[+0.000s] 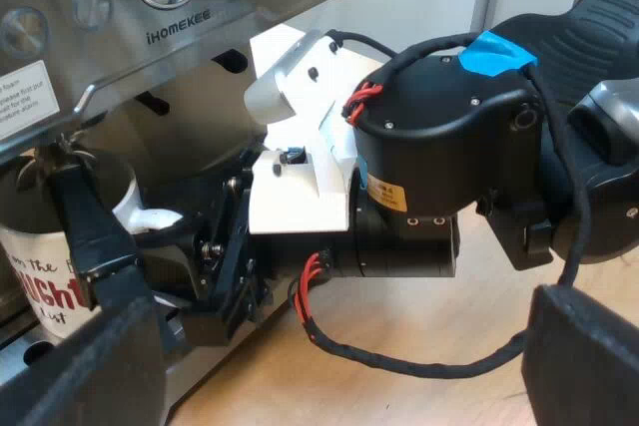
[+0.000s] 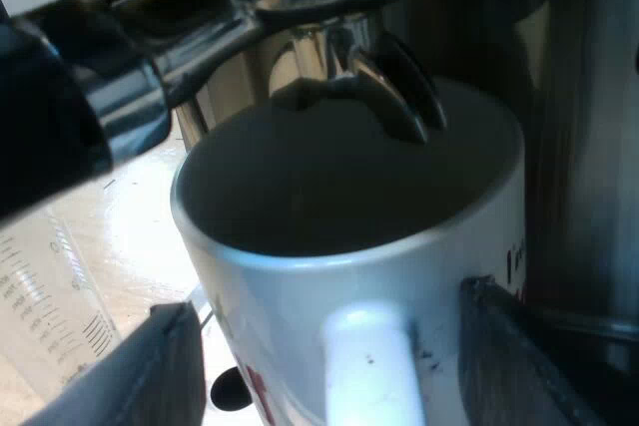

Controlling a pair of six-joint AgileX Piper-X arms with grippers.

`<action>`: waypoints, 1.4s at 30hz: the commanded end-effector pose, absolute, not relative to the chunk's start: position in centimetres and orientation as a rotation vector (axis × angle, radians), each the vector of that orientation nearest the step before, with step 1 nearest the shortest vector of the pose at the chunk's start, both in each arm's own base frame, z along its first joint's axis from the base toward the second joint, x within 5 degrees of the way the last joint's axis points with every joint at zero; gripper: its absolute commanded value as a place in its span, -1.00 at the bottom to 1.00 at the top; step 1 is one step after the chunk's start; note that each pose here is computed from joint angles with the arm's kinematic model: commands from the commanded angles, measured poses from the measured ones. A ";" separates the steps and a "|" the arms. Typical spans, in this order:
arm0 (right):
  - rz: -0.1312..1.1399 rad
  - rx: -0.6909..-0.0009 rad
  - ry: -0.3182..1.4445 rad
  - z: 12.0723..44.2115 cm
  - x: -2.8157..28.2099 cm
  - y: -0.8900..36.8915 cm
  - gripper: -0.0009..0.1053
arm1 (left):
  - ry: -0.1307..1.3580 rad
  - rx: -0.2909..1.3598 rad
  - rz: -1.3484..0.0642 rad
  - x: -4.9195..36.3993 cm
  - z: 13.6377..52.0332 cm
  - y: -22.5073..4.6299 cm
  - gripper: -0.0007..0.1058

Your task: Place mug into machine

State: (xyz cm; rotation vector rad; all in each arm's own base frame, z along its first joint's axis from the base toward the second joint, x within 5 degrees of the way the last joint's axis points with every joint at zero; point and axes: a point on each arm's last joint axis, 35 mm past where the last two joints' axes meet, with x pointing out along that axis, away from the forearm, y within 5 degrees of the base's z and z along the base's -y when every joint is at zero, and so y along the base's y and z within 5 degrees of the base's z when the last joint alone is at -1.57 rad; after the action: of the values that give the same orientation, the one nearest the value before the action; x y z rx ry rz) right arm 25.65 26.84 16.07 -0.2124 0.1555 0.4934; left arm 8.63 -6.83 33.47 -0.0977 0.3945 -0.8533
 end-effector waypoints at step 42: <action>0.524 -0.294 0.017 27.5 14.8 23.1 -0.04 | 0.381 -0.101 -0.859 8.5 33.8 -6.8 0.51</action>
State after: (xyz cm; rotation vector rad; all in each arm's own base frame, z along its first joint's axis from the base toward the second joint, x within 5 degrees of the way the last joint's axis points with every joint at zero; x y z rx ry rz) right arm 15.36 23.15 26.83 -0.2636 0.0457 0.5121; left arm 8.63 -6.83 33.47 -0.0977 0.3945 -0.8533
